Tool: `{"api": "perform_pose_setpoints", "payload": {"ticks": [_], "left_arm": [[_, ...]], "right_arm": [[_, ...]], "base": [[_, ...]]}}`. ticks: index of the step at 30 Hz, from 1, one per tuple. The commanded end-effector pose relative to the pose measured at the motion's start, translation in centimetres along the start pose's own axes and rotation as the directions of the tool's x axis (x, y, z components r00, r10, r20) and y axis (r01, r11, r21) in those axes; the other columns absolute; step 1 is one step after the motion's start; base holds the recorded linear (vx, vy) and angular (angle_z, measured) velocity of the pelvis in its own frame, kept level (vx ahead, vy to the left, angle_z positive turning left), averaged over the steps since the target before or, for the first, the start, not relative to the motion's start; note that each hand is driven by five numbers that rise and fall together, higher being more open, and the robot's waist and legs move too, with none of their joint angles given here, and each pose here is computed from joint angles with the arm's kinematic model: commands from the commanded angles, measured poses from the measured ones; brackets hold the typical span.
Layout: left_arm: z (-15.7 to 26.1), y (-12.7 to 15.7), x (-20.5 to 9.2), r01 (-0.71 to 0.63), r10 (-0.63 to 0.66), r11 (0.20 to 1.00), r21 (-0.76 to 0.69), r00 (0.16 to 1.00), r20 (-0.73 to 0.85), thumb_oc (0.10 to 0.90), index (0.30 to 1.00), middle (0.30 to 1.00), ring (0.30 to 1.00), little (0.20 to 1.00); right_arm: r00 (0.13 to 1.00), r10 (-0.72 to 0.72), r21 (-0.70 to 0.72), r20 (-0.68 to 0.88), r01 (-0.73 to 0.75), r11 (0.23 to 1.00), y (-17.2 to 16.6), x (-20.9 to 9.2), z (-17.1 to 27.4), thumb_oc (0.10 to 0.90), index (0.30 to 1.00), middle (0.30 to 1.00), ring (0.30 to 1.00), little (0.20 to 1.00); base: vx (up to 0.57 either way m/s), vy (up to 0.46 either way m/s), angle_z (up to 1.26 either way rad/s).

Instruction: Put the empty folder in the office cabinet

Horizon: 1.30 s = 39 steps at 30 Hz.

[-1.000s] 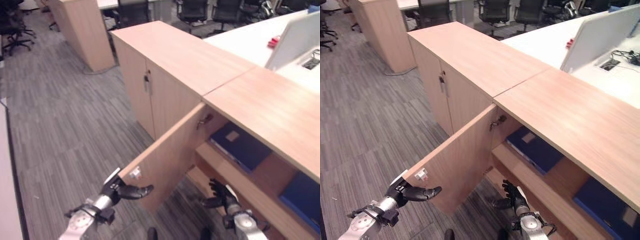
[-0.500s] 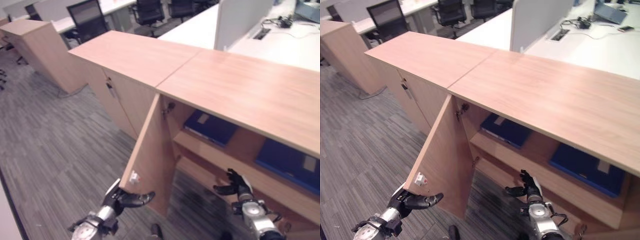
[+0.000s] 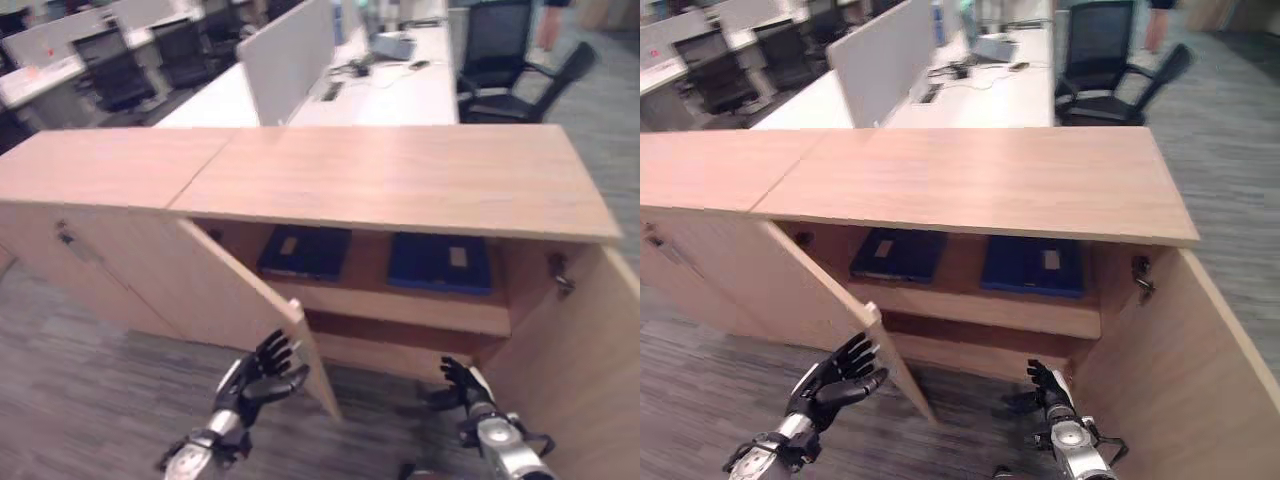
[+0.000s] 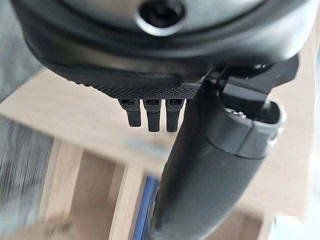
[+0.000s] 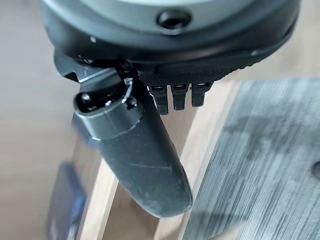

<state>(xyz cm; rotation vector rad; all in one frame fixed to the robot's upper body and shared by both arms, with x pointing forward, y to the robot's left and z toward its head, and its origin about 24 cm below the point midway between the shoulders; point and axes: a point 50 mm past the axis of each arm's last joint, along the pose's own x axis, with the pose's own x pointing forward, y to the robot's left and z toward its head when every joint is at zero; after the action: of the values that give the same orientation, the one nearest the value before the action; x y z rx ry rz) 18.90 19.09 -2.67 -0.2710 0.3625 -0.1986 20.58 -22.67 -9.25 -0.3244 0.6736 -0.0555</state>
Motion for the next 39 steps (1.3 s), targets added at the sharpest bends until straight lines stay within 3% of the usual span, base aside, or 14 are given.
{"api": "perform_pose_setpoints", "payload": {"ticks": [1,8,14,16,18,19,21,25,30,39], "left_arm": [[5.9,-6.8,2.8,0.327,-0.338,0.941,0.088,0.893,0.295,0.800,0.900,0.900,0.900,0.900],[4.8,-4.1,3.6,0.134,-0.154,0.987,0.091,0.947,0.280,0.800,0.900,0.900,0.900,0.900],[4.4,-1.4,3.9,-0.016,-0.009,0.995,0.097,0.966,0.258,0.800,0.900,0.900,0.900,0.900],[4.7,0.9,4.2,-0.137,0.108,0.986,0.097,0.961,0.254,0.800,0.900,0.900,0.900,0.900],[4.7,0.9,4.2,-0.137,0.108,0.986,0.098,0.961,0.255,0.800,0.900,0.900,0.900,0.900],[5.0,3.4,4.3,-0.239,0.207,0.965,0.112,0.948,0.240,0.800,0.900,0.900,0.900,0.900],[5.1,4.1,4.3,-0.263,0.234,0.959,0.103,0.944,0.233,0.800,0.900,0.900,0.900,0.900],[6.4,8.2,4.2,-0.392,0.358,0.904,0.171,0.912,0.200,0.800,0.900,0.900,0.900,0.900],[9.8,12.4,3.7,-0.532,0.497,0.837,0.130,0.838,0.226,0.800,0.900,0.900,0.900,0.900],[14.6,16.7,1.5,-0.679,0.629,0.719,0.147,0.726,0.276,0.800,0.900,0.900,0.900,0.900]], "right_arm": [[0.975,0.030,-0.058,0.222,-0.018,0.998,-0.2,0.7,5.2,0.800,0.900,0.900,0.900,0.900],[0.994,0.026,-0.007,0.107,-0.025,1.000,-0.6,-1.1,0.6,0.800,0.900,0.900,0.900,0.900],[0.993,0.048,0.028,0.107,-0.051,0.998,-0.2,-1.9,-0.1,0.800,0.900,0.900,0.900,0.900],[0.994,0.042,0.044,0.097,-0.046,0.998,-0.3,-2.0,-0.5,0.800,0.900,0.900,0.900,0.900],[0.994,0.042,0.044,0.098,-0.046,0.998,-0.3,-2.0,-0.5,0.800,0.900,0.900,0.900,0.900],[0.994,0.040,0.068,0.103,-0.048,0.997,-0.5,-2.0,-0.4,0.800,0.900,0.900,0.900,0.900],[0.994,0.040,0.071,0.105,-0.048,0.996,-0.6,-2.0,-0.4,0.800,0.900,0.900,0.900,0.900],[0.992,0.063,0.068,0.112,-0.071,0.995,-0.8,-2.2,-0.4,0.800,0.900,0.900,0.900,0.900],[0.988,0.097,0.050,0.119,-0.104,0.993,-0.5,-2.3,-0.4,0.800,0.900,0.900,0.900,0.900],[0.980,0.145,0.042,0.136,-0.152,0.988,0.1,-2.5,-0.3,0.800,0.900,0.900,0.900,0.900]], "base": [[0.17,-0.032,-1.31],[0.10,0.021,-0.92],[0.06,0.042,-0.08],[0.05,0.056,-0.10],[0.04,0.057,-0.04],[0.06,0.098,-0.09],[0.05,0.087,-0.12],[0.05,0.088,-0.20],[0.05,0.074,-0.17],[0.02,0.068,-0.18]]}}
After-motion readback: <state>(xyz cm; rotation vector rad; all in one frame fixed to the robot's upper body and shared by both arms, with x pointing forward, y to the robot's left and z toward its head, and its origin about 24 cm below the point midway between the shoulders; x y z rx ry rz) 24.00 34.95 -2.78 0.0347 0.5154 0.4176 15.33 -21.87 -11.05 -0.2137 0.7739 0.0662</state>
